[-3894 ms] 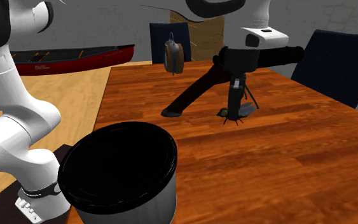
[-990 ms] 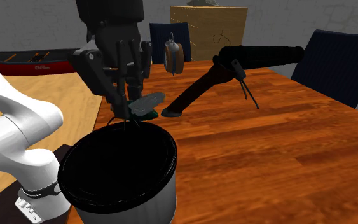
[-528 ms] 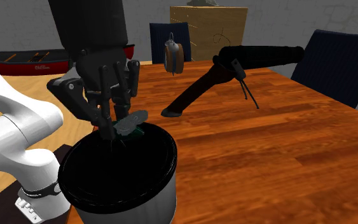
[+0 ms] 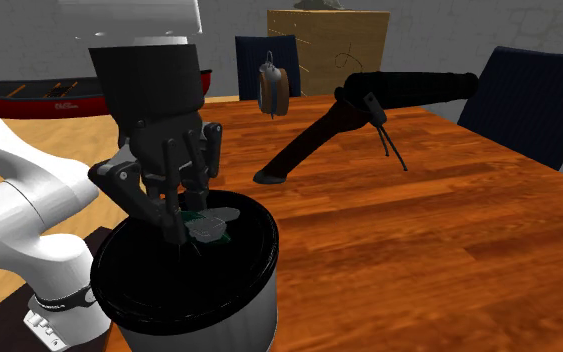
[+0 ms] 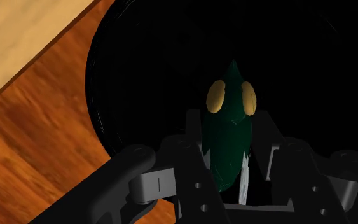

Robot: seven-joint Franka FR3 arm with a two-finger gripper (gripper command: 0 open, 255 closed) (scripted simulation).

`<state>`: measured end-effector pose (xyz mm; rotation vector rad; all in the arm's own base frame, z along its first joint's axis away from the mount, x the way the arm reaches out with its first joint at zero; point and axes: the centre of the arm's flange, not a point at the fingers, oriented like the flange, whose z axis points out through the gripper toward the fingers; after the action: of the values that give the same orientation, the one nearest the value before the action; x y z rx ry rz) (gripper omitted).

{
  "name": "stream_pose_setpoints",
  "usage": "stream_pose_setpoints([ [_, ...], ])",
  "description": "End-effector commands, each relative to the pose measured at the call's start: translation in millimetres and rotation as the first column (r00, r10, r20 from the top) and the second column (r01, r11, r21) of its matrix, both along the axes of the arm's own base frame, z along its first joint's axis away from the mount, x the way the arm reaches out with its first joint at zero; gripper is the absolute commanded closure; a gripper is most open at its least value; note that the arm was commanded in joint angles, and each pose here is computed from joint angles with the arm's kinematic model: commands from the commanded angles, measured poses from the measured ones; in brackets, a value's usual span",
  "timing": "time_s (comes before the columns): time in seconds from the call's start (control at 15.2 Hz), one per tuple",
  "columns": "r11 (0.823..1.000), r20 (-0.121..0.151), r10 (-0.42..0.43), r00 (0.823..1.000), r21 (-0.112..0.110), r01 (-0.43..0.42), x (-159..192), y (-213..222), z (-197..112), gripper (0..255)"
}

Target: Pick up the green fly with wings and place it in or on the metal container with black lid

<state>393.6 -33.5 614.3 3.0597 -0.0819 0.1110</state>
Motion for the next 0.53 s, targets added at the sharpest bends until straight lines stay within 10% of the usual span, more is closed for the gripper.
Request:
stream_pose_setpoints([
  [0.0,1.0,-0.014,0.002,1.0,0.002,-0.002,1.1,1.6,-7.1,255],
  [0.33,1.0,-0.014,0.002,1.0,0.002,-0.002,1.2,1.6,-7.1,255],
  [0.4,1.0,-0.014,0.002,1.0,0.002,-0.002,0.4,2.3,-7.2,0],
  [0.46,1.0,-0.014,0.002,1.0,0.002,-0.002,-0.5,2.5,-6.9,0],
])
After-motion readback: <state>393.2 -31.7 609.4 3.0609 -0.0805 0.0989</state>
